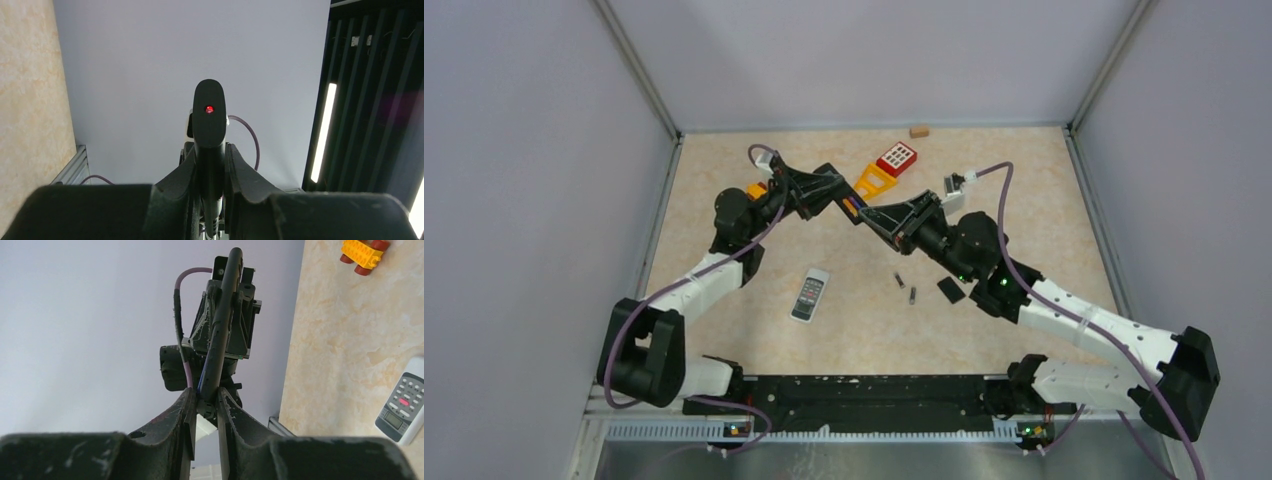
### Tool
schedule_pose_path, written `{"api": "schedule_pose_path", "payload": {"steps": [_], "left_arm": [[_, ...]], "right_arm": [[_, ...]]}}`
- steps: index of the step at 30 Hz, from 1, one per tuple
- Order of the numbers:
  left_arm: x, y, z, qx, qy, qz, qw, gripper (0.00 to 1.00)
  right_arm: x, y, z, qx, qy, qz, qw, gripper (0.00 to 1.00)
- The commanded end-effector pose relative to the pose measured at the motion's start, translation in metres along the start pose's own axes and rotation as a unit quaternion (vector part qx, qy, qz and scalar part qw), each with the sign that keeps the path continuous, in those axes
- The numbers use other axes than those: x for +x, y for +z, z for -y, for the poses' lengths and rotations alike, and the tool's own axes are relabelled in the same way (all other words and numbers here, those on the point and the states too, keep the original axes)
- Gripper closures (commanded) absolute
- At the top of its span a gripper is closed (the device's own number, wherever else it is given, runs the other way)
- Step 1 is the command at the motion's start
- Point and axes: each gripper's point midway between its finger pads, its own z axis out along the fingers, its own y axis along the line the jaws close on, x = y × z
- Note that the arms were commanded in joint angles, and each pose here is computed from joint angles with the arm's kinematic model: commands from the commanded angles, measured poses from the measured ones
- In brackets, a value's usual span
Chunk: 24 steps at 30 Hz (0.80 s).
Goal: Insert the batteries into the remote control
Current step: Load the battery into the remote control.
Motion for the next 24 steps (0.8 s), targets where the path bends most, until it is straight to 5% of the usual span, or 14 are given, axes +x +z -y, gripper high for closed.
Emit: {"api": "schedule_pose_path", "payload": {"steps": [1, 12, 18, 24], "left_arm": [[0.031, -0.005, 0.036, 0.043, 0.064, -0.044, 0.996, 1.0], [0.041, -0.009, 0.048, 0.02, 0.271, -0.035, 0.962, 1.0], [0.041, -0.014, 0.045, 0.003, 0.352, -0.03, 0.936, 1.0], [0.028, -0.018, 0.026, -0.034, 0.38, -0.025, 0.924, 1.0]], "right_arm": [[-0.003, 0.004, 0.009, 0.017, 0.012, 0.009, 1.0, 0.8], [-0.007, -0.009, 0.062, 0.153, -0.032, 0.007, 0.988, 0.81], [0.0, -0.007, 0.034, 0.069, -0.112, -0.039, 0.991, 0.44], [-0.005, -0.023, -0.008, -0.025, -0.184, -0.034, 0.982, 0.34]]}}
